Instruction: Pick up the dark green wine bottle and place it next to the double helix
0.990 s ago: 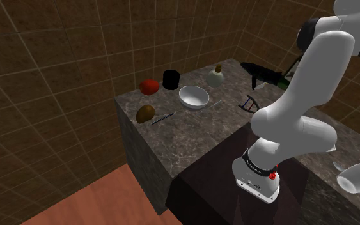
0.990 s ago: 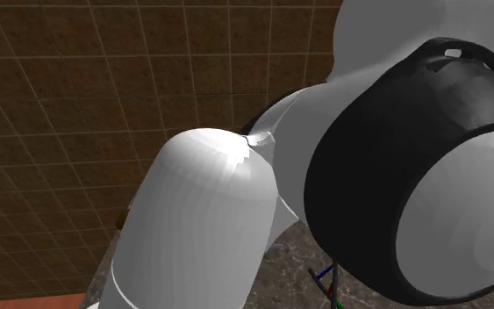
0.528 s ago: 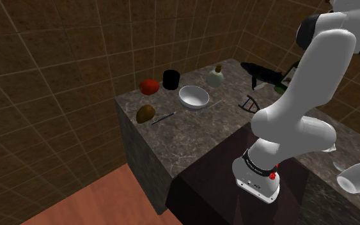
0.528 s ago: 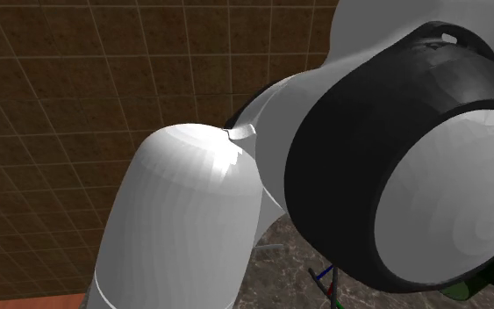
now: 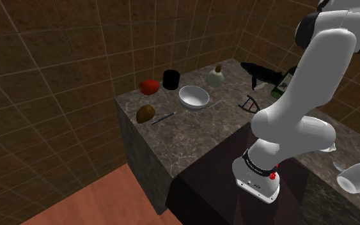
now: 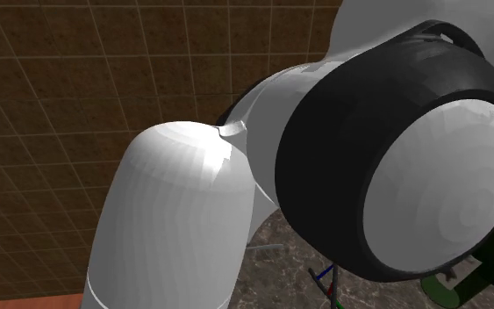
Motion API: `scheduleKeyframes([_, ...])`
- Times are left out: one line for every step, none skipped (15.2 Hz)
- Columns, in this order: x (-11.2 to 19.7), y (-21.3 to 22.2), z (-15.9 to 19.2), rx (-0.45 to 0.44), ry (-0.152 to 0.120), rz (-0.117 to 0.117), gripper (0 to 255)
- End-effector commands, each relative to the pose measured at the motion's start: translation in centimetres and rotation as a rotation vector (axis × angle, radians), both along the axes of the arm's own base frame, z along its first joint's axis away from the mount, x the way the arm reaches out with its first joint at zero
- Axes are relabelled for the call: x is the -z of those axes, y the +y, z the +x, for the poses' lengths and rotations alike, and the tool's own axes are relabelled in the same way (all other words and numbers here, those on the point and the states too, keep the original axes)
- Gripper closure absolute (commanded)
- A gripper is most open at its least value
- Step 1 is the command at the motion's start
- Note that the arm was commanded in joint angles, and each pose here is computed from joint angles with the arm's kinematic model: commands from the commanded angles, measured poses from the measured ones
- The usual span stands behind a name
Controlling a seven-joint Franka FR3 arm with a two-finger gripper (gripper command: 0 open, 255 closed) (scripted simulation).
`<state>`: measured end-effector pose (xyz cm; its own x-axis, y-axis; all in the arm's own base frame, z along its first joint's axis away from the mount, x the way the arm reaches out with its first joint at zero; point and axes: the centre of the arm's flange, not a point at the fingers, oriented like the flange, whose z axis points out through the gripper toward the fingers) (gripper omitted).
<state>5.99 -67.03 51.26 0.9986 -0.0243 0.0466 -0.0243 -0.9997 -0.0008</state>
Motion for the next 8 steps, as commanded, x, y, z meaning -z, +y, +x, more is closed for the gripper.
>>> scheduleKeyframes([1.0,0.1,0.0,0.0,0.0,-0.001,255])
scheduleKeyframes([1.5,0.1,0.0,0.0,0.0,-0.001,255])
scheduleKeyframes([2.0,0.1,0.0,0.0,0.0,-0.001,255])
scheduleKeyframes([2.6,0.1,0.0,0.0,0.0,-0.001,255])
scheduleKeyframes([3.1,0.1,0.0,0.0,0.0,-0.001,255])
scheduleKeyframes([3.6,0.1,0.0,0.0,0.0,-0.001,255])
scheduleKeyframes([4.1,0.1,0.0,0.0,0.0,-0.001,255])
scheduleKeyframes([4.1,0.1,0.0,0.0,0.0,-0.001,255])
